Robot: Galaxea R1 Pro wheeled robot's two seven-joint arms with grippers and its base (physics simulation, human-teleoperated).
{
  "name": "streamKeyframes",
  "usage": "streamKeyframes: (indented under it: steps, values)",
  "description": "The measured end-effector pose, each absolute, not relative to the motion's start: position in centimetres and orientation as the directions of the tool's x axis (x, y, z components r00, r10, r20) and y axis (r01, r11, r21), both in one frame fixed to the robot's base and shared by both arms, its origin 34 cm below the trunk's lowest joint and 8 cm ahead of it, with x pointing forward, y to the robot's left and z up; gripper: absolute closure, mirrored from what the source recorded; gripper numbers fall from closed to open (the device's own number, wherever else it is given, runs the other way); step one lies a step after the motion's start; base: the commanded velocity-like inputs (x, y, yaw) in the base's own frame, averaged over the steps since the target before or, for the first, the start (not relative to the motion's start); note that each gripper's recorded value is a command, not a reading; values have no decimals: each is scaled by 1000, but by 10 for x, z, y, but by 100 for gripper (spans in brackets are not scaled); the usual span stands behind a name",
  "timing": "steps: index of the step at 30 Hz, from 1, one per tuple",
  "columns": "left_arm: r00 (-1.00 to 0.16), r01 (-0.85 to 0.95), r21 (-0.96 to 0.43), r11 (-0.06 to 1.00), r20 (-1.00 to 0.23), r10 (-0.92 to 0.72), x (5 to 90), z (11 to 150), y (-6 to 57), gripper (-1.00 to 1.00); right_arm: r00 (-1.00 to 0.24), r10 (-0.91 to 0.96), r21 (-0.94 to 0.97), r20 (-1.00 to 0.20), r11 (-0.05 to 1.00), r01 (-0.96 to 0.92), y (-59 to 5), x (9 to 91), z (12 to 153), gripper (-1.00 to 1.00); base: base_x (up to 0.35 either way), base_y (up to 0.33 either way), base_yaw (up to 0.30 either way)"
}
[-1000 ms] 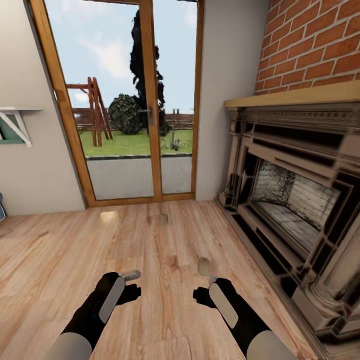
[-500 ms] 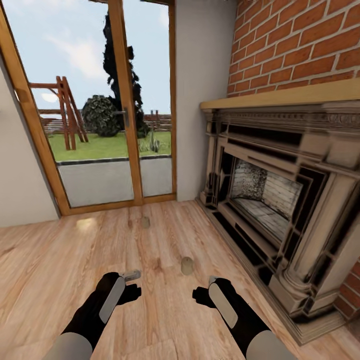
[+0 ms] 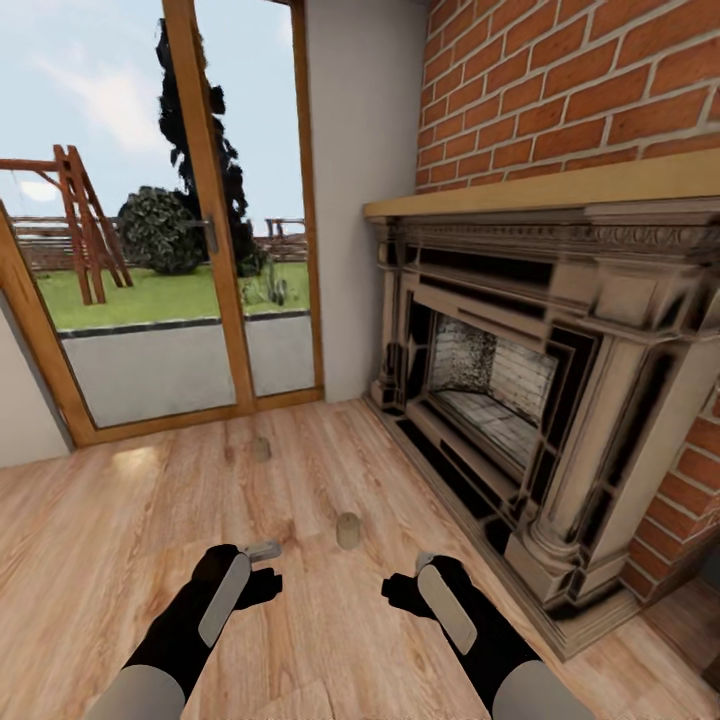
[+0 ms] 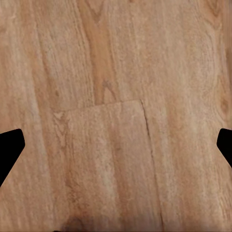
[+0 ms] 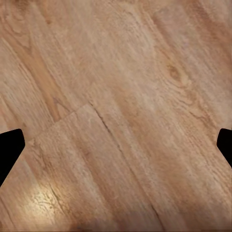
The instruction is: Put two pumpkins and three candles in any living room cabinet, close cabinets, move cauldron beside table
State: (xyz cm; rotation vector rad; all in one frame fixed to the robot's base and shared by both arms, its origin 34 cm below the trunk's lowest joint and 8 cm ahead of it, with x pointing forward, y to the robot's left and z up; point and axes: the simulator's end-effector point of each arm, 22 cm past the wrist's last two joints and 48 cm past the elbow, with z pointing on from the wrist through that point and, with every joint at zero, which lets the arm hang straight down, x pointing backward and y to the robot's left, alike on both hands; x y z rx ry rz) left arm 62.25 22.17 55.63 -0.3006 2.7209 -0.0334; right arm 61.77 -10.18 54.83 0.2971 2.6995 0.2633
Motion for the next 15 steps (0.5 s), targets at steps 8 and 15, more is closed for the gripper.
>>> streamKeyframes:
  steps: [8,15]
  values:
    - [-901,-206,-64,977,-376,-215,621,550,221,-100,-897,288,259,-336,944,206,-109,614,539,-100,0,0,-25]
    - [-907,-202,-54,978,-365,-207,618,544,221,-100,-900,300,268,-318,939,218,-109,612,533,-100,0,0,-87]
